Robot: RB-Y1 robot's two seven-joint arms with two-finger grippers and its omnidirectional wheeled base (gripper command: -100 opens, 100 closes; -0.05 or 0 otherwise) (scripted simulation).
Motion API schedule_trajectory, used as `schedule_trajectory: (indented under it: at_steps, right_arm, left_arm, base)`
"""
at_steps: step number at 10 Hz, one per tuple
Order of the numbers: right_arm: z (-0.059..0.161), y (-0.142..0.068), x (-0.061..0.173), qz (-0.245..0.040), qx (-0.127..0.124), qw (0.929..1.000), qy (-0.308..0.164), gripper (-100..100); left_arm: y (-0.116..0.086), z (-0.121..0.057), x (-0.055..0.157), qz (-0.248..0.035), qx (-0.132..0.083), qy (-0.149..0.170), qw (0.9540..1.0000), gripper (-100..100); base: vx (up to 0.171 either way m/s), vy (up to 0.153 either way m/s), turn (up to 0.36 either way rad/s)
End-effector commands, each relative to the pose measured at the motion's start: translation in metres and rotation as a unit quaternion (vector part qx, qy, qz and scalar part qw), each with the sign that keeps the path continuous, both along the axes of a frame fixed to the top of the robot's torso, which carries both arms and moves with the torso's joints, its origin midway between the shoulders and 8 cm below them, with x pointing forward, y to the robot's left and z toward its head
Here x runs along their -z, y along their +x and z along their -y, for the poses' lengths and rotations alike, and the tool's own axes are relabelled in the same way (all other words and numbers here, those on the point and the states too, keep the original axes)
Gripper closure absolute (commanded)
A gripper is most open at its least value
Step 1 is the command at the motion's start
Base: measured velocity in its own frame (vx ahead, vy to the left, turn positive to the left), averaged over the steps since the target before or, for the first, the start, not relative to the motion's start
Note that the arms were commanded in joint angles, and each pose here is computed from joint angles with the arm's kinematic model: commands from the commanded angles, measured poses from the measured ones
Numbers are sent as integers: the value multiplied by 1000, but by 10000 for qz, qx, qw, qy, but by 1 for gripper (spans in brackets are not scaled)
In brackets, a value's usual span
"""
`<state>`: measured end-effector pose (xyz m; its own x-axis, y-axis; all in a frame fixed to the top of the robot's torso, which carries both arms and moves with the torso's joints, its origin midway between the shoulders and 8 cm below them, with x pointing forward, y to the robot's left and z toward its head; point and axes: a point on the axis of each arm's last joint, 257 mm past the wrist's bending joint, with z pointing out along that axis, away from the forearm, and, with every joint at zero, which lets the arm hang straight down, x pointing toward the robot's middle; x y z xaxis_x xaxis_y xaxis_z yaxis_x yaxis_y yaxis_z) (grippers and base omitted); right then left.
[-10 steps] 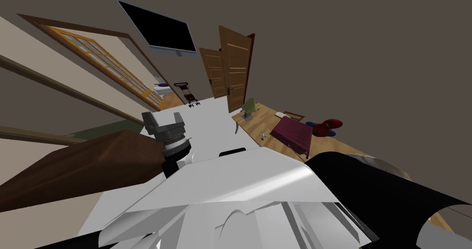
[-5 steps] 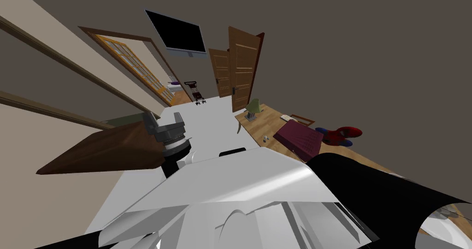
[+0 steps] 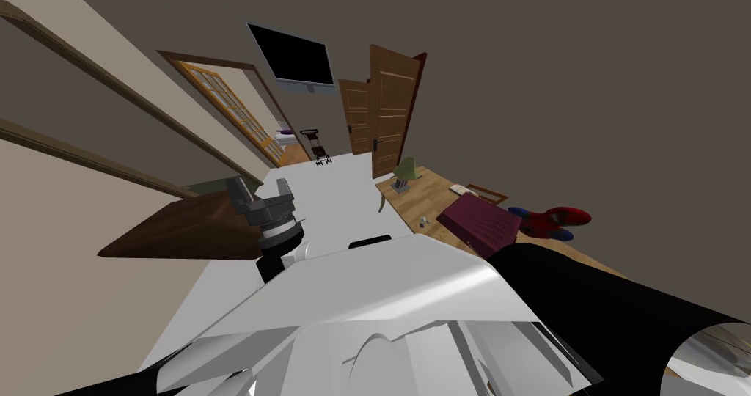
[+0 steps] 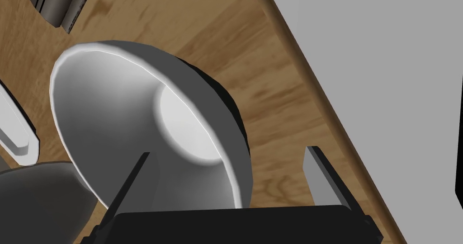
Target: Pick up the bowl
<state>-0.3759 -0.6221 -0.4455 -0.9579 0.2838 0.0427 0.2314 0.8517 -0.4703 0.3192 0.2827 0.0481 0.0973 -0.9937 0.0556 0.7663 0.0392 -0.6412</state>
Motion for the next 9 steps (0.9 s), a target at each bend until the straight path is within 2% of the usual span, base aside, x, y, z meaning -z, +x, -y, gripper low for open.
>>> schedule_trajectory:
  at_steps: [1,2,6,7,8,9]
  right_arm:
    - [0,0,0,0,0,10000,0,-100]
    - [0,0,0,-2,8,10000,-6,100]
    - [-1,0,0,-11,-10,10000,6,100]
    - [-1,0,0,-9,-12,10000,8,0]
    - [12,13,-1,13,-130,9999,3,100]
    - [12,13,-1,13,-130,9999,3,100]
  left_arm:
    - [0,0,0,0,0,0,10000,0]
    - [0,0,0,0,0,0,10000,0]
    - [0,0,0,0,0,0,10000,0]
    - [0,0,0,0,0,0,10000,0]
    - [0,0,0,0,0,0,10000,0]
    - [0,0,0,-1,-1,0,10000,0]
  base:
    - [-8,-9,3]
    - [0,0,0]
    - [0,0,0]
    - [0,0,0]
    - [23,4,-214]
    - [26,17,-147]
